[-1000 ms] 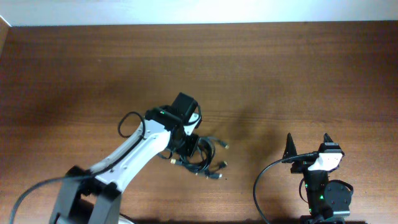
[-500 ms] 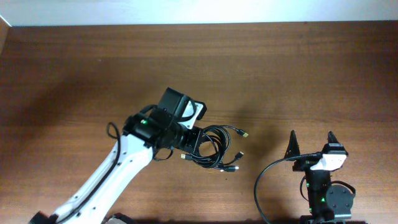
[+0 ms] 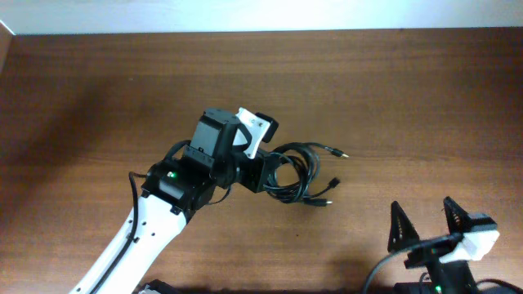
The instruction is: Untangle cables
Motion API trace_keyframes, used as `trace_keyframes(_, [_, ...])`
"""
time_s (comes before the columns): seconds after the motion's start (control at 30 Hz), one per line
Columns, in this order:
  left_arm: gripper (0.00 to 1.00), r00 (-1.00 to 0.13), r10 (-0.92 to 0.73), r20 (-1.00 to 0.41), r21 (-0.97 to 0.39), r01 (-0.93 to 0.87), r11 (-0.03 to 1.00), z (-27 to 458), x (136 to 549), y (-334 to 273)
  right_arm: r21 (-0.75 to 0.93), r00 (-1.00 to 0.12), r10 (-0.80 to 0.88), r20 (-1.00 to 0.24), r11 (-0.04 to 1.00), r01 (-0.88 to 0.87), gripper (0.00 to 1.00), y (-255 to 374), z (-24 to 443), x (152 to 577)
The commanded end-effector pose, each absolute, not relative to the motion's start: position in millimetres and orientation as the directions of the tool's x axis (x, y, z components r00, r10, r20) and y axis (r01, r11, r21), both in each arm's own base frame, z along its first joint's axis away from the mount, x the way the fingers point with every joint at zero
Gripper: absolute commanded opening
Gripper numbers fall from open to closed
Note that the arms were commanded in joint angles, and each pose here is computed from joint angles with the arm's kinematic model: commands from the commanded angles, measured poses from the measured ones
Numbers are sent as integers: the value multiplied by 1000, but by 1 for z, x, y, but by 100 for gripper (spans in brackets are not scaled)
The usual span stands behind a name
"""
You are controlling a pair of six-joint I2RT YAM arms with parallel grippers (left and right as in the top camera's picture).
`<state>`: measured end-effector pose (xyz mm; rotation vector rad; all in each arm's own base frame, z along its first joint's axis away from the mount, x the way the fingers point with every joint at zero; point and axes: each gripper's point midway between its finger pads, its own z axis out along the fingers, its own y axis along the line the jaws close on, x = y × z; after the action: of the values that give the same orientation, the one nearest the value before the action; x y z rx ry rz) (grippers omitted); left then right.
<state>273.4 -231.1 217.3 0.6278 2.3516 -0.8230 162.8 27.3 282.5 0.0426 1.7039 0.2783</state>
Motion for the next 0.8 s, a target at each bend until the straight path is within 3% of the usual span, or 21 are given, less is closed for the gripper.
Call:
trace_keyframes(0.0, [0, -664, 227, -712, -485, 700, 524, 257, 258, -256, 329, -253, 276, -927, 923, -198, 99, 46, 296, 150])
trace_keyframes(0.3, [0, -648, 236, -724, -543, 746, 385, 273, 240, -269, 507, -618, 241, -748, 809, -299, 99, 93, 309, 149])
trace_keyframes(0.47, [0, -608, 229, -761, -556, 792, 254, 292, 228, -278, 593, -685, 210, -698, 706, -388, 99, 117, 327, 163])
trace_keyframes(0.67, [0, -579, 215, -786, -534, 812, 235, 299, 230, -281, 709, -766, 152, -625, 521, -475, 99, 145, 337, 163])
trace_keyframes(0.77, [0, -571, 210, -794, -527, 818, 231, 301, 231, -281, 738, -795, 144, -590, 495, -458, 78, 148, 334, 168])
